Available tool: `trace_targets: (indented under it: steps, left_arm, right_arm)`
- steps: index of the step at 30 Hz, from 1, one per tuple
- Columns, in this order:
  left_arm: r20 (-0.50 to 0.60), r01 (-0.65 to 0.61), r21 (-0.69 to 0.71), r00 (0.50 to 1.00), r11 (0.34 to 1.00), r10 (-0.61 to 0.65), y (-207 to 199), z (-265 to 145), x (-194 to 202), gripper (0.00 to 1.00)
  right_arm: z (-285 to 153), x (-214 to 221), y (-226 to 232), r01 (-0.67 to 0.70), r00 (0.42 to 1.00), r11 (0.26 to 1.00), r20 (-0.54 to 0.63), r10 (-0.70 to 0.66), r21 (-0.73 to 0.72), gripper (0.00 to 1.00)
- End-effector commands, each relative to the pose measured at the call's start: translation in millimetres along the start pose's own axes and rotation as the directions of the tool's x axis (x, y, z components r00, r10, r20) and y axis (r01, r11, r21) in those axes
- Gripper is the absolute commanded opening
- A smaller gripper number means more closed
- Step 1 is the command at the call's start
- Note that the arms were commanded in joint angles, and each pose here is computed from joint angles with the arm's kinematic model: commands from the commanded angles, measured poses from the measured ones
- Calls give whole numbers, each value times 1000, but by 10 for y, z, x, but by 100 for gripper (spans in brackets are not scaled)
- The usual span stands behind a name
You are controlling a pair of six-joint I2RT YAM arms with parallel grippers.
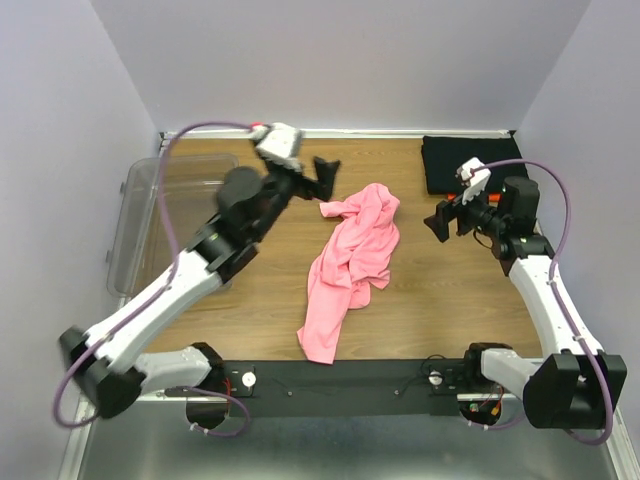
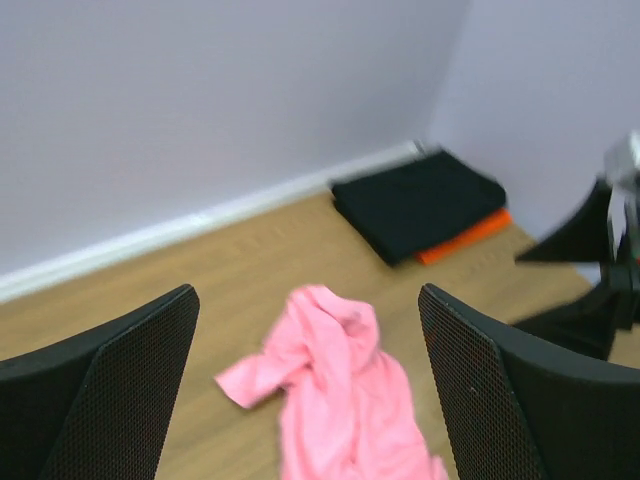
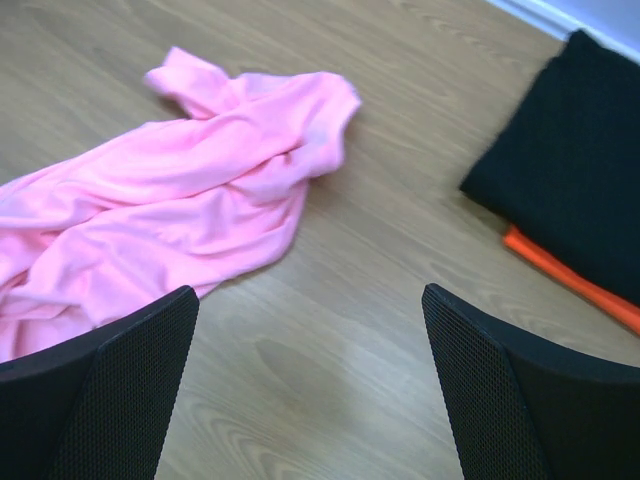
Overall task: Fold and stack the t-shirts
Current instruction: Move the tshirt to the center of the board, then flatten the tshirt out
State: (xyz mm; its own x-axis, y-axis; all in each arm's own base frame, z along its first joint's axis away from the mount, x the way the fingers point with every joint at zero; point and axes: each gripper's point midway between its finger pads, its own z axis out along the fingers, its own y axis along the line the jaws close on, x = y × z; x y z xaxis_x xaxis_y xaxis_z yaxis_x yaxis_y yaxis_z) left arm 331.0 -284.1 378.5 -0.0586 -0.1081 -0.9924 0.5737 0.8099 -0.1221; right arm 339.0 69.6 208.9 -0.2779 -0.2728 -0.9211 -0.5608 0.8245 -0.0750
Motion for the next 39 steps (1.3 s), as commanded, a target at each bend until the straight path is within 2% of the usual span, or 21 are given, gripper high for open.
trace_targets:
  steps: [1,2,3,5,6,11,14,20,27,30,31,34,35,36,37,38,39]
  left_arm:
    - [199,-81,-232,972,969,129,498,-578,-557,98]
    - [219,-72,-249,967,966,129,551,-731,-580,99]
    - [182,-85,-260,974,962,135,601,-759,-344,99]
    - [191,-83,-254,972,964,134,624,-913,-260,99]
    - [149,-99,-252,979,963,140,650,-929,-27,99]
    - [124,-69,-236,987,969,101,683,-1107,378,98]
    - [160,3,-196,987,981,29,612,-1167,405,98]
    - [109,66,-149,993,987,-50,530,-1136,759,98]
    - [-35,26,-76,999,997,-29,356,-1111,729,98]
    - [-151,98,-10,984,995,-99,188,-1094,1030,97]
    - [-185,134,7,974,991,-130,133,-1100,1141,94]
    - [-308,290,74,917,954,-255,-113,-1170,1544,86]
    - [-326,325,76,902,943,-285,-147,-1198,1617,85]
    - [-361,378,93,875,921,-323,-222,-1256,1758,84]
    - [-373,398,104,865,911,-335,-257,-1293,1808,83]
    - [-359,413,124,866,902,-347,-286,-1318,1776,83]
    - [-367,425,124,859,897,-356,-298,-1345,1813,83]
  right_arm:
    - [44,76,286,-42,999,984,-14,40,-175,100]
    - [49,87,333,-53,999,978,-19,50,-201,100]
    - [58,86,386,-67,998,969,-18,64,-236,100]
    - [88,134,490,-111,994,947,-38,105,-301,100]
    - [98,137,522,-123,992,938,-41,116,-324,100]
    - [161,283,698,-208,978,877,-100,183,-434,100]
    - [228,381,667,-236,971,875,-134,197,-422,100]
    - [358,587,541,-282,954,892,-205,220,-354,100]
    - [520,726,510,-352,925,868,-272,265,-352,99]
    - [535,683,652,-342,930,851,-273,247,-398,99]
    - [527,633,754,-313,941,848,-263,214,-428,98]
    - [576,515,1138,-212,965,835,-245,96,-508,98]
    - [611,502,1161,-190,967,842,-242,73,-506,98]
    - [682,513,1060,-185,961,882,-268,70,-434,98]
    - [793,349,934,-161,968,911,-243,70,-379,98]
    - [966,426,662,-166,952,957,-291,94,-237,97]
    - [1066,394,514,-177,945,971,-303,121,-162,97]
